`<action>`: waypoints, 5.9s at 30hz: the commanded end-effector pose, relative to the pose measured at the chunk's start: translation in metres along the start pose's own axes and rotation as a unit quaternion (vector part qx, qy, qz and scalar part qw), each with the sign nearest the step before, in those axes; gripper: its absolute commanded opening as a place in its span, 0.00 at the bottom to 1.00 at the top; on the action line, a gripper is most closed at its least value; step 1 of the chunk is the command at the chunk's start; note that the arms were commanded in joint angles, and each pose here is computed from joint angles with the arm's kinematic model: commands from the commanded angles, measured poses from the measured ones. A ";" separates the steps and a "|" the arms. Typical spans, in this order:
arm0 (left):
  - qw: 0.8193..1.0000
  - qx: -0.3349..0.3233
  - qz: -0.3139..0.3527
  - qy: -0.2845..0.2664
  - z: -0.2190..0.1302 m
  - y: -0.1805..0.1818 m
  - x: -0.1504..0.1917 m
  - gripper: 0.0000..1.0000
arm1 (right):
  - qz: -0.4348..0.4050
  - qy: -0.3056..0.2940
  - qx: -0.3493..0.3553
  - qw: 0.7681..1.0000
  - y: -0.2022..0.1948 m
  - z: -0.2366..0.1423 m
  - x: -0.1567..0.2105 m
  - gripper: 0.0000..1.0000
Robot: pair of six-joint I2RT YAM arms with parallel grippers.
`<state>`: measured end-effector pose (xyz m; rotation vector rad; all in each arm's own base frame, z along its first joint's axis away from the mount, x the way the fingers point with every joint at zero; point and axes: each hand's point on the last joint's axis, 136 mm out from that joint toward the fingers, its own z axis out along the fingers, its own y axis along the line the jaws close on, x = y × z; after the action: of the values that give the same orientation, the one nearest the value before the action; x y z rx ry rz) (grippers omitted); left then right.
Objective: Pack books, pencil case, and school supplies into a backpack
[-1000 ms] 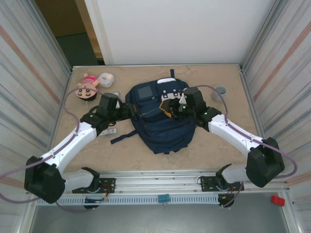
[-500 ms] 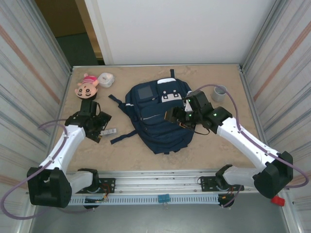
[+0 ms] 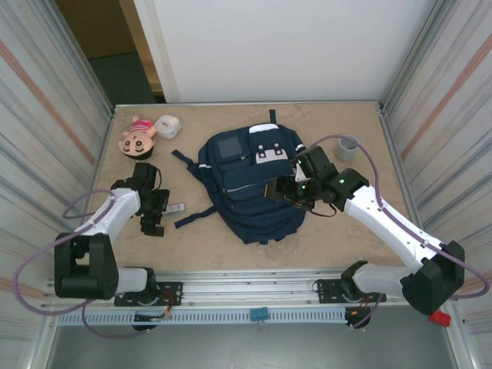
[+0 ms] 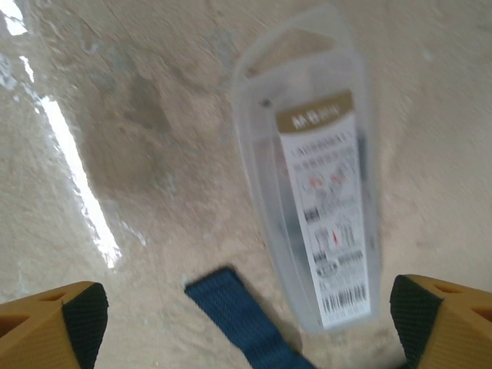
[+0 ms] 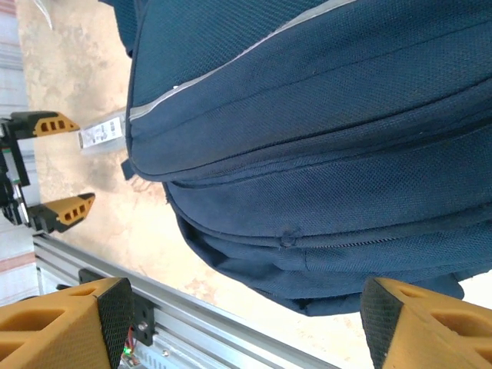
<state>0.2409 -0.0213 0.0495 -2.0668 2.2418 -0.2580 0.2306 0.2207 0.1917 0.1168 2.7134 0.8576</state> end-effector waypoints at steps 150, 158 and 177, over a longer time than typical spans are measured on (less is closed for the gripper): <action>0.243 0.379 0.868 -0.212 -0.152 -0.140 0.349 0.09 | 0.183 -0.101 -0.180 0.961 -0.112 -0.064 -0.026 0.12; 0.286 0.403 0.848 -0.192 -0.154 -0.153 0.346 0.08 | 0.152 -0.085 -0.183 0.967 -0.083 -0.056 -0.006 0.12; 0.273 0.475 0.823 -0.152 -0.182 -0.136 0.356 0.08 | 0.156 0.018 -0.244 0.957 -0.015 0.038 -0.042 0.19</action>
<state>0.3190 -0.3618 0.2037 1.1104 1.8865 -0.4289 0.2574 0.2135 0.1437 0.4383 2.5561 1.5555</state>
